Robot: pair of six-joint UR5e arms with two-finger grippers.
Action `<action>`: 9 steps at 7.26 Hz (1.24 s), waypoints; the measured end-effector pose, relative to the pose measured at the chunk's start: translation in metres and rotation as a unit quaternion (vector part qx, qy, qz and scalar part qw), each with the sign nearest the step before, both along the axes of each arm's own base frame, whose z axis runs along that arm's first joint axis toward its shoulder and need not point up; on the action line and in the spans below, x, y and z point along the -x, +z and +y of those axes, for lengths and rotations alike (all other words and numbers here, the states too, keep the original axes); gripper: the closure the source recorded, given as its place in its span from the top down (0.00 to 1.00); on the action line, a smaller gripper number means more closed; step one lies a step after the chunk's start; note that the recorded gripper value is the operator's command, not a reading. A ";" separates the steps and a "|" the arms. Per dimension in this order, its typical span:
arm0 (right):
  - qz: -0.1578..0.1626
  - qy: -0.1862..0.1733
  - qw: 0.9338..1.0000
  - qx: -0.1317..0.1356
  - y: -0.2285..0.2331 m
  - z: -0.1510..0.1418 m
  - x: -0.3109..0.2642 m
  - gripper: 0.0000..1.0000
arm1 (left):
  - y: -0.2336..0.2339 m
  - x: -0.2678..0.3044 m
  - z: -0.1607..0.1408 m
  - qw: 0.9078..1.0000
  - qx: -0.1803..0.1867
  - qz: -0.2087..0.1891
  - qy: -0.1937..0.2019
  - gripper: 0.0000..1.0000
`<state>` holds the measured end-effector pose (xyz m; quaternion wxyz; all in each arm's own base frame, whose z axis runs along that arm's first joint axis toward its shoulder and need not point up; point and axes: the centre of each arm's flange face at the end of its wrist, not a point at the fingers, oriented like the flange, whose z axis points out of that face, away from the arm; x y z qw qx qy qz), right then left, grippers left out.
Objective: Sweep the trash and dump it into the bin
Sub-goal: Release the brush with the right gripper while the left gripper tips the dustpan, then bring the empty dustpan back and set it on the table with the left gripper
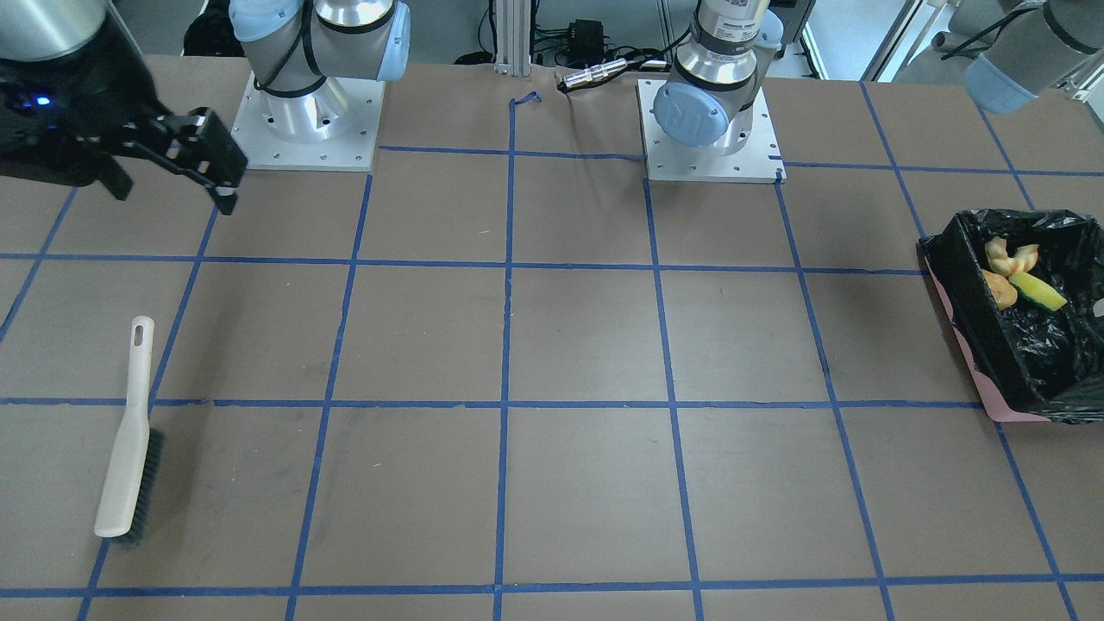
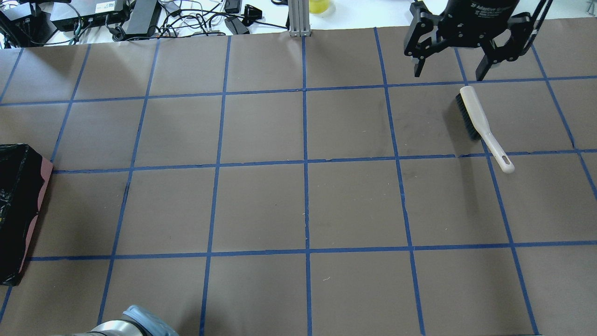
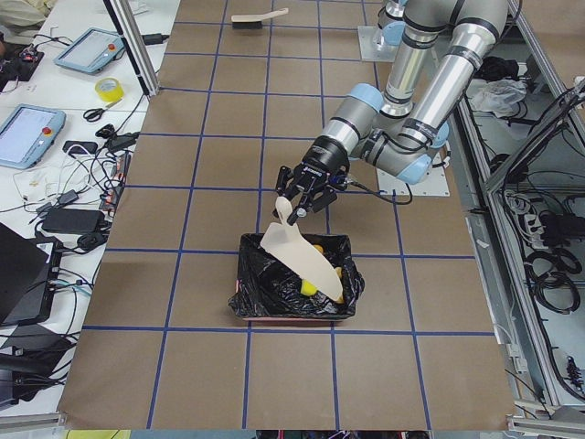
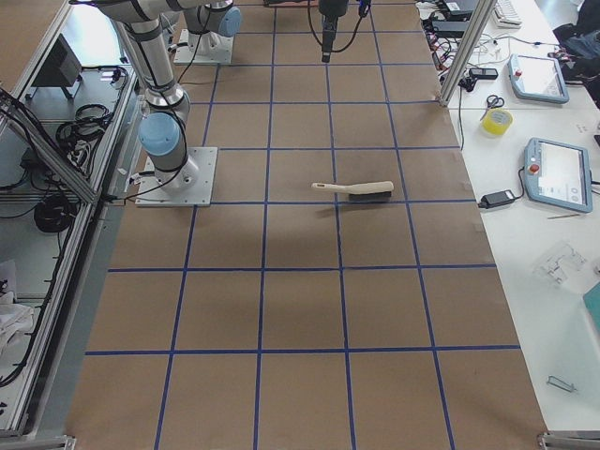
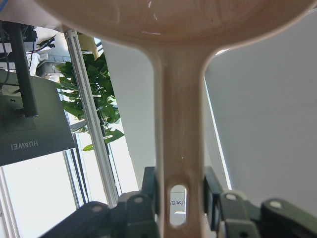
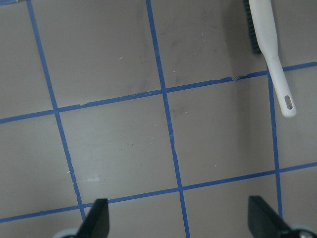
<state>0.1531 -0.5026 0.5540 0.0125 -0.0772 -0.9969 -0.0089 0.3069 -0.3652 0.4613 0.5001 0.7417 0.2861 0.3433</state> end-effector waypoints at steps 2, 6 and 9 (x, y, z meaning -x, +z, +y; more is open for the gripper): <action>-0.002 0.055 0.998 0.036 0.018 0.015 -0.006 1.00 | 0.024 -0.022 -0.022 0.996 -0.048 0.076 -0.022 0.00; 0.003 0.094 0.992 0.087 -0.017 0.006 -0.003 1.00 | 0.063 -0.044 -0.069 0.928 -0.116 0.353 -0.029 0.00; 0.005 0.095 0.991 0.092 -0.028 0.002 0.001 1.00 | 0.040 0.024 -0.120 0.864 -0.084 0.496 0.014 0.00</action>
